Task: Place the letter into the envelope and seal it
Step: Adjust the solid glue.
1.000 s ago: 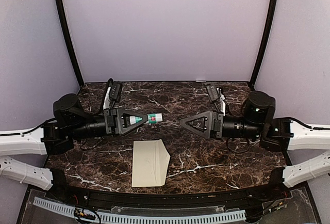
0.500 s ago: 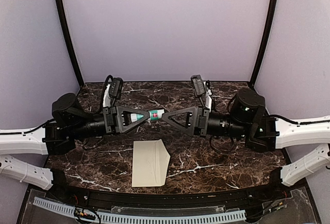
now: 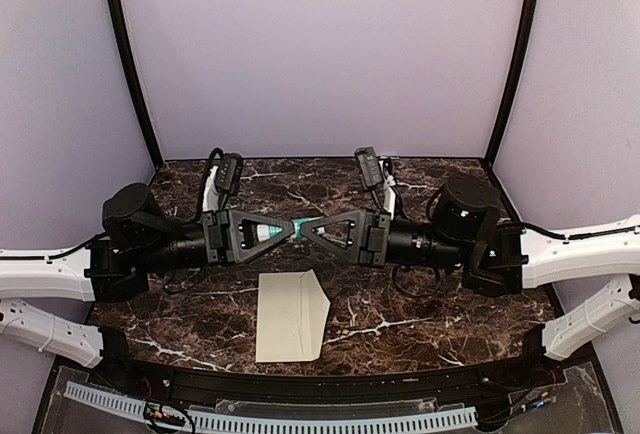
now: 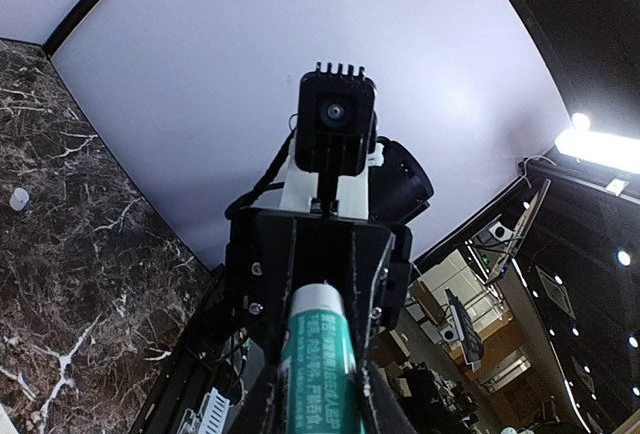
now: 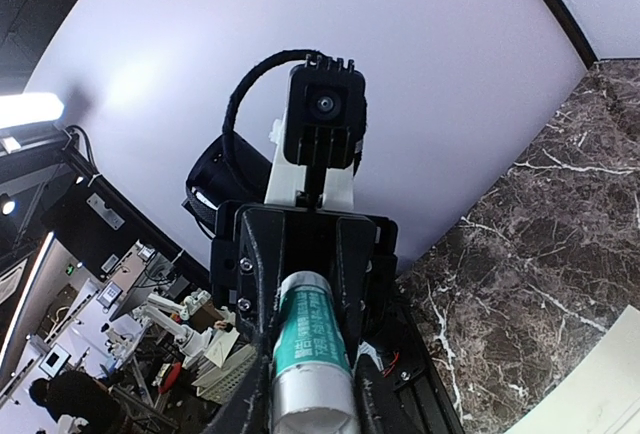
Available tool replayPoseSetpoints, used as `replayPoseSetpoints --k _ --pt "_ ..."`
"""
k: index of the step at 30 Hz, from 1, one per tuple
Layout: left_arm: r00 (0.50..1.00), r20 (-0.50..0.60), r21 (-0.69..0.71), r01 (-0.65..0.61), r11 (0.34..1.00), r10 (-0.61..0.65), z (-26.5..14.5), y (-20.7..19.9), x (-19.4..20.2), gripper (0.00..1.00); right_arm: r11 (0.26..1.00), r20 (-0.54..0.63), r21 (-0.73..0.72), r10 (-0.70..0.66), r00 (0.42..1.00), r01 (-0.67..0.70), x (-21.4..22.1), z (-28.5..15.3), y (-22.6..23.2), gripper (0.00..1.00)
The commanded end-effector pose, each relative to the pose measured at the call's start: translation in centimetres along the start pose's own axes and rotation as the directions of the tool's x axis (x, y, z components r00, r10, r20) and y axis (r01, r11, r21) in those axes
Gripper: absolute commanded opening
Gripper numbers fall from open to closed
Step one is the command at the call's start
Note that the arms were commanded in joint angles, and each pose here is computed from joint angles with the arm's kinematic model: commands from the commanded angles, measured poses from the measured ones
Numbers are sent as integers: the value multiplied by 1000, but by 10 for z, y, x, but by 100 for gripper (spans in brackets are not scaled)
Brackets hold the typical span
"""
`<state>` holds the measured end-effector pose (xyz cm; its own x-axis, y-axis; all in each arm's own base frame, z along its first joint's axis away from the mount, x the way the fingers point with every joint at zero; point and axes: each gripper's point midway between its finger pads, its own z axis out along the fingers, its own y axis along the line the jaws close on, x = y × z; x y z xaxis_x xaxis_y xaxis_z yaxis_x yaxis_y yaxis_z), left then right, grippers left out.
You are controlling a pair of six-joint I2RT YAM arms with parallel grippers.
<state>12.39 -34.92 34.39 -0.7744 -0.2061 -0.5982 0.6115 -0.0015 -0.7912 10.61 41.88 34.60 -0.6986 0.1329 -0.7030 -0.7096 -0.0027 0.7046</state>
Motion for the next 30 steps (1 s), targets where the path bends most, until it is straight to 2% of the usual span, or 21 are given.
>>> replayPoseSetpoints --k 1,3,5,6,8,10,13,17,21,25,30 --pt "1000 24 50 -17 999 16 1 -18 -9 1 999 54 -42 -13 998 16 -16 2 18 18" --pt "1000 18 44 -11 999 11 0 -16 -8 10 1000 59 -13 -7 998 7 -17 1 13 10" --pt "1000 15 41 -6 999 5 -2 -15 -6 25 1000 56 6 -6 998 6 -17 0 10 5" --pt "1000 17 44 -6 999 5 -3 -16 -6 38 1000 52 15 -8 999 7 -16 0 9 4" --pt "1000 17 34 -1 999 0 -7 -14 -5 54 999 35 37 -16 999 15 -16 -1 6 2" --pt "1000 14 14 4 1000 -4 -10 -12 -4 65 998 4 61 -24 1000 23 -15 -2 3 0" --pt "1000 2 -46 18 999 -18 -15 -3 -1 75 996 -45 90 -18 999 22 -15 -8 -8 0" --pt "999 -29 -117 33 993 -36 -23 7 6 81 997 -119 83 0 993 10 -17 -19 -18 0" --pt "992 -113 -189 33 981 -55 -26 19 21 82 999 -211 49 -4 977 15 -15 -27 -18 0" --pt "983 -173 -177 29 984 -60 -26 17 32 82 1000 -303 25 -4 953 12 -5 -30 -15 0" --pt "959 -278 -148 12 989 -53 -22 13 47 82 1000 -361 -15 5 933 -11 7 -33 -10 0"
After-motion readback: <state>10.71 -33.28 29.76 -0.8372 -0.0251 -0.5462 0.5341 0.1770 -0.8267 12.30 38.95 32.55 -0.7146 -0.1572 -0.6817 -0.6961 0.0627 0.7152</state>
